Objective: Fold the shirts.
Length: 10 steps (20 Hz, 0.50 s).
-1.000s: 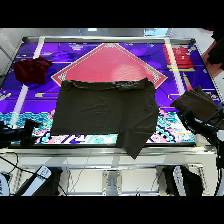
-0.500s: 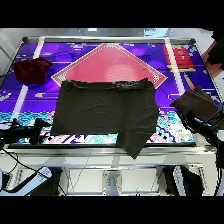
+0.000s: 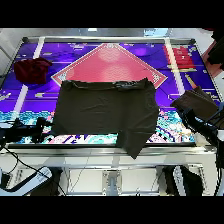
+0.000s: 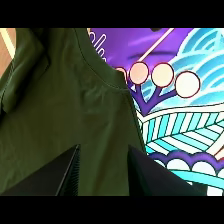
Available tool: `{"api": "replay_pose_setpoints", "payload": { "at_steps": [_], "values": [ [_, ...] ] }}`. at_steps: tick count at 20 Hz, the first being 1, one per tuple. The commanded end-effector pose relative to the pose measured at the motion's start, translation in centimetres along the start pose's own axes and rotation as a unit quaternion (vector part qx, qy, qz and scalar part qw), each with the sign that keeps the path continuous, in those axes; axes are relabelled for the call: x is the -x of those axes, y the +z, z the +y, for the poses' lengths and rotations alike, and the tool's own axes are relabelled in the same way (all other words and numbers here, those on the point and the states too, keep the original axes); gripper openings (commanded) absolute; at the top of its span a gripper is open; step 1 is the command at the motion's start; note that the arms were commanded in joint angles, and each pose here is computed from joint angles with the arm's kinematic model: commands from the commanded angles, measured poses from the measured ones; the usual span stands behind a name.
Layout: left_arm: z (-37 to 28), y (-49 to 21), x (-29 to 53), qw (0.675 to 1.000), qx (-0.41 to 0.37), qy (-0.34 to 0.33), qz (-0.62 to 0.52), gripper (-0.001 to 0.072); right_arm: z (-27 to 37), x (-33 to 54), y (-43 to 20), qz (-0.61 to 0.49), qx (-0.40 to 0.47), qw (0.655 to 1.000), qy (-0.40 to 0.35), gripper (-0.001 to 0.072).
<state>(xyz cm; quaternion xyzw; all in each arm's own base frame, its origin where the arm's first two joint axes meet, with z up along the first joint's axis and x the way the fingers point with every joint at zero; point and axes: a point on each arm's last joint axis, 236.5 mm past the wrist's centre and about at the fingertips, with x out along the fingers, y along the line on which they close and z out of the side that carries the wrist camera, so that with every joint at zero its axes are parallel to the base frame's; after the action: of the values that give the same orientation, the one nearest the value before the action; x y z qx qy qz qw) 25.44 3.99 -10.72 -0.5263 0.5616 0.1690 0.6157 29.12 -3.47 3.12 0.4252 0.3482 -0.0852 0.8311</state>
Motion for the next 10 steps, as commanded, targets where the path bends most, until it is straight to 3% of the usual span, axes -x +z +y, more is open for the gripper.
{"api": "replay_pose_setpoints", "payload": {
  "at_steps": [1,2,4,5,6,10],
  "values": [
    [-0.3,-1.1,-1.2,1.000,-0.002,0.004,0.026,0.0581,0.0,0.0,-0.2,0.004,-0.001,1.000,0.001,0.0344],
    [-0.4,-1.4,-1.5,0.999,0.001,0.003,0.034,0.0545,0.1,0.0,-0.6,0.013,-0.001,1.000,0.002,0.0344],
    [-0.7,-1.4,-1.7,0.999,0.009,-0.004,0.036,0.0207,0.1,0.1,-1.7,0.037,0.000,0.999,0.003,0.0344],
    [-0.7,-1.3,-1.6,0.999,0.009,-0.004,0.035,0.0106,0.2,0.1,-2.5,0.054,0.002,0.999,0.004,0.0343],
    [-0.8,-1.2,-1.6,0.999,0.007,-0.005,0.034,0.0058,0.2,0.3,-3.4,0.073,0.012,0.997,0.005,0.0343],
    [-1.2,-1.0,-1.4,0.999,0.001,-0.010,0.032,0.0037,-1.8,1.4,-9.1,0.192,0.021,0.981,-0.027,0.0343]
  ]
}}
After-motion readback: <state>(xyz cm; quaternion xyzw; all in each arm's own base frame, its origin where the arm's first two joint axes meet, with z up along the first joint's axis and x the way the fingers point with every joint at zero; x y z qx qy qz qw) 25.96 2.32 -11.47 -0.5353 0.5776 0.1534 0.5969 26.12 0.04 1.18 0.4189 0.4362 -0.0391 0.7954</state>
